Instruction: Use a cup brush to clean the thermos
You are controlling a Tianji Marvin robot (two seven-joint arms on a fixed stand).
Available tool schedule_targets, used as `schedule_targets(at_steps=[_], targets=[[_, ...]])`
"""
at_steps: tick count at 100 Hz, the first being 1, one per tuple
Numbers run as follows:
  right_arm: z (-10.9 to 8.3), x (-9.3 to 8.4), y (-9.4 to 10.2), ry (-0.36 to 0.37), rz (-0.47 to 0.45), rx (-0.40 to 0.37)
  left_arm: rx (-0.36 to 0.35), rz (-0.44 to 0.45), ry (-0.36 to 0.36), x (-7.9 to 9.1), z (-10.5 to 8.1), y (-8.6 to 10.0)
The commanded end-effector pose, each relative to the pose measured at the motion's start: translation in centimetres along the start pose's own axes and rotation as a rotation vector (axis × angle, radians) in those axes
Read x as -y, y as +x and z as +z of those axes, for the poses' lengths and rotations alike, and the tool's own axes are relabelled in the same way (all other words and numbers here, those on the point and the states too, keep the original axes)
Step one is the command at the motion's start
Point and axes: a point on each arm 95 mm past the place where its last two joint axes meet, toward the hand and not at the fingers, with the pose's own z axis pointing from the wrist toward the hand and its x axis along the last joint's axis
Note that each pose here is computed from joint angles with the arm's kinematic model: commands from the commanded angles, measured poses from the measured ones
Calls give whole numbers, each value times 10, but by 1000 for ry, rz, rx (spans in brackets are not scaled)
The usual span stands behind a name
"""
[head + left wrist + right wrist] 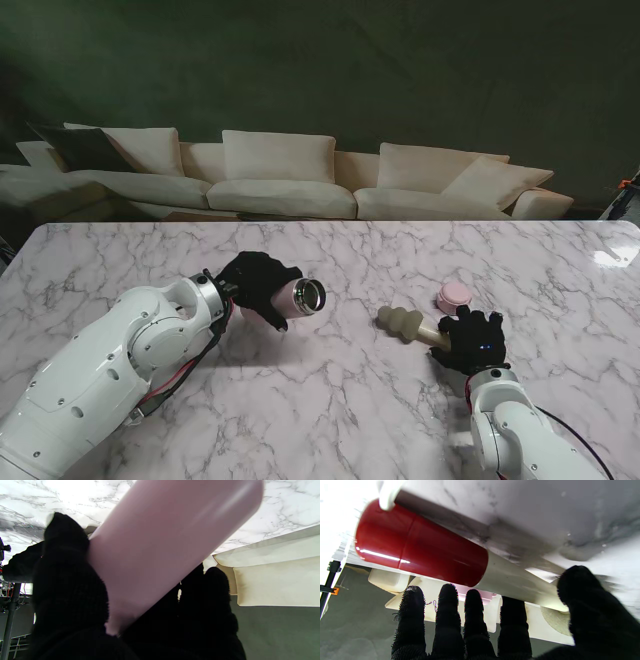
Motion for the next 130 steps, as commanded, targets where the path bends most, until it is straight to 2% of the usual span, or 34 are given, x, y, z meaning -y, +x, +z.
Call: schedule_targets(at_steps=[1,37,52,67,85,130], targets=[[0,4,2,15,-3,9,-6,4,-6,3,1,1],[3,8,1,4,-11,13,-10,-3,-10,2,2,2],[3,4,-1,-21,8,4,-13,-5,-12,2,2,2],[2,0,-6,-16,-16,-27,-14,-7,-11,2,2,3],[2,-2,-8,-20,2,-45,-14,-9,-11,2,2,2],[0,-6,-16,-63,-28,-58,-14,-8,-13,2,2,3]])
